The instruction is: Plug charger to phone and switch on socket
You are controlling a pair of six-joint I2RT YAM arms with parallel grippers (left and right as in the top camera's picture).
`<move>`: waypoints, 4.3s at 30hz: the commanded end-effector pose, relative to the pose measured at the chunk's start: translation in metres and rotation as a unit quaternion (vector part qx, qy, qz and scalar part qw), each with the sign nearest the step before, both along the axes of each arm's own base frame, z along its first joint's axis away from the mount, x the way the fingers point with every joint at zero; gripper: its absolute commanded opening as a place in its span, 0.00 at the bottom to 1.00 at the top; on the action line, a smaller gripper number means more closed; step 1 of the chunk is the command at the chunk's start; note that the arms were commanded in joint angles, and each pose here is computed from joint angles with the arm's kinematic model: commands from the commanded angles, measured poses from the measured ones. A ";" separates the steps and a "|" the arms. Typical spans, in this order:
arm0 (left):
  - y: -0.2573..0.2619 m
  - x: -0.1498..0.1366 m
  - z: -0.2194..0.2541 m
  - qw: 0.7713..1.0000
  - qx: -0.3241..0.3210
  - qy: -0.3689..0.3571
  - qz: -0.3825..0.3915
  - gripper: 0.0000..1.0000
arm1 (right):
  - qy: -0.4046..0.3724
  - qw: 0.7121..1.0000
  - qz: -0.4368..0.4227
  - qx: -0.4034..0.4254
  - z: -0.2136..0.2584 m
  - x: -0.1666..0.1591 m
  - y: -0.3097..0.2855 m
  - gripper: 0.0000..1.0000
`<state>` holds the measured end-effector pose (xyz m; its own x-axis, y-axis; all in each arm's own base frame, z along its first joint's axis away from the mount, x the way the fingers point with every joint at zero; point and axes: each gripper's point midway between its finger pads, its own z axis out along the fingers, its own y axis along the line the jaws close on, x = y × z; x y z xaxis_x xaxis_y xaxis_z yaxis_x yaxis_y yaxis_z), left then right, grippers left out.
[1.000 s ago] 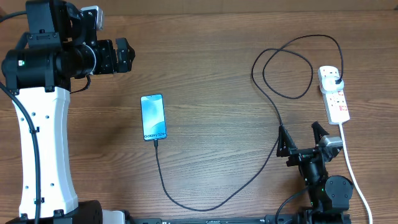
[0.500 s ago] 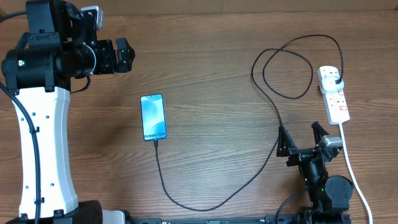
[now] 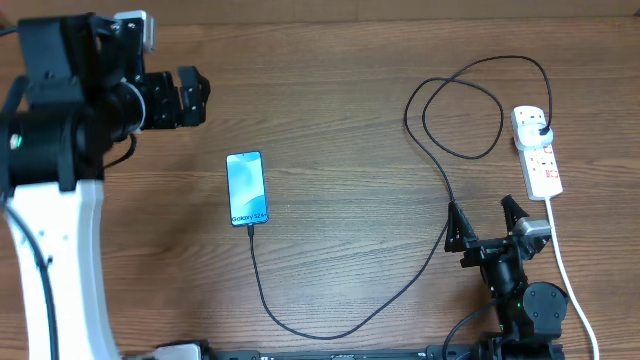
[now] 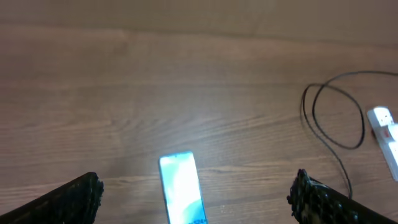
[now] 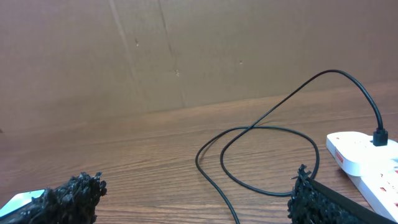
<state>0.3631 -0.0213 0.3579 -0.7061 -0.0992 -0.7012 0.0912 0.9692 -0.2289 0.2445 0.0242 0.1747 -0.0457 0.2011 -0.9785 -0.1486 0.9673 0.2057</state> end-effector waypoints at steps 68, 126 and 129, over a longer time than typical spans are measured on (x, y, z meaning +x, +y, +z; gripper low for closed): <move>0.008 -0.118 -0.192 0.930 0.047 -0.361 0.046 1.00 | -0.003 1.000 -0.003 -0.001 -0.002 0.000 -0.001 1.00; 0.007 -0.118 -0.198 0.935 0.046 -0.349 0.044 1.00 | -0.003 1.000 -0.003 -0.001 -0.002 0.000 -0.001 1.00; 0.007 -0.118 -0.198 0.935 0.046 -0.349 0.044 1.00 | -0.003 1.000 -0.003 -0.001 -0.002 0.000 -0.001 1.00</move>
